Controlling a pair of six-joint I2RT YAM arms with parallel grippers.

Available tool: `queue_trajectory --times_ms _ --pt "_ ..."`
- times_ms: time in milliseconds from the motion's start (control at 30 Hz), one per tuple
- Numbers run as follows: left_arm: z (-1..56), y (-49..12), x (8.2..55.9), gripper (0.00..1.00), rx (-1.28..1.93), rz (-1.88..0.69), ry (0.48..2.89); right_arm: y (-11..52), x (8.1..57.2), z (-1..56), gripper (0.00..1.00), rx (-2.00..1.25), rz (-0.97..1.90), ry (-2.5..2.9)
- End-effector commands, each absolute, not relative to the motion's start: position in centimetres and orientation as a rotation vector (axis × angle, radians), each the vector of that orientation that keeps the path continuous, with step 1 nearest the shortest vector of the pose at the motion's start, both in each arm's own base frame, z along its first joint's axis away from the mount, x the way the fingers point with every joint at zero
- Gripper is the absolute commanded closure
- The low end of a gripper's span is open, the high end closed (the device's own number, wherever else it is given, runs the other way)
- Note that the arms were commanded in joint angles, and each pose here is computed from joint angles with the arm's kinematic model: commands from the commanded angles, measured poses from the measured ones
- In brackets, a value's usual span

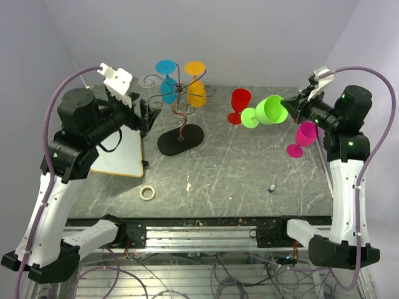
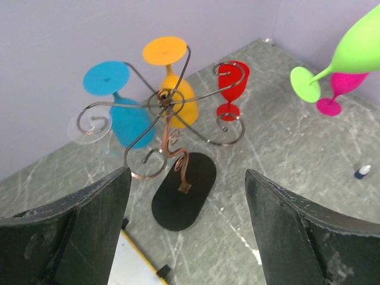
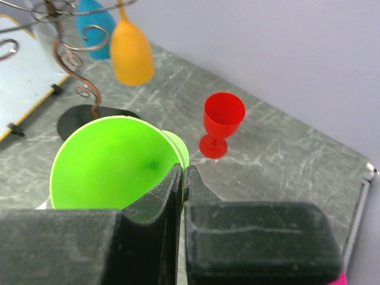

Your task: Place the wine glass upside down on the wine glass rack

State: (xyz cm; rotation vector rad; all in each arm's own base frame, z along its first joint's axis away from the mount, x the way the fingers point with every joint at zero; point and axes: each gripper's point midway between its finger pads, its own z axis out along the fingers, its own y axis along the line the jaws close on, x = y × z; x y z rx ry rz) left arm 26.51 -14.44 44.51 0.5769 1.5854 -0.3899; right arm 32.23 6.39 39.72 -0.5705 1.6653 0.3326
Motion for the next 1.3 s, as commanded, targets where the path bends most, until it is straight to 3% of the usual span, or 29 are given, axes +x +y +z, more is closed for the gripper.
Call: queue_trajectory --times_ms 0,333,633,1033,1267 --pt "47.2 -17.2 27.4 0.13 0.56 -0.563 1.534 8.4 31.5 42.8 1.0 -0.587 0.472 1.567" --pt "48.3 -22.2 30.5 0.16 0.511 -0.84 1.547 10.6 30.5 49.3 1.0 -0.577 0.613 1.342" --pt "48.5 -27.1 30.5 0.19 0.491 -1.04 1.56 12.4 28.7 52.9 1.0 -0.586 0.762 1.26" --pt "47.2 -32.4 29.6 0.22 0.498 -1.278 1.623 13.5 28.2 53.9 1.0 -0.591 0.842 1.239" --pt "46.4 -34.6 29.7 0.42 0.545 -1.288 1.643 13.7 28.5 53.2 1.0 -0.598 0.834 1.25"
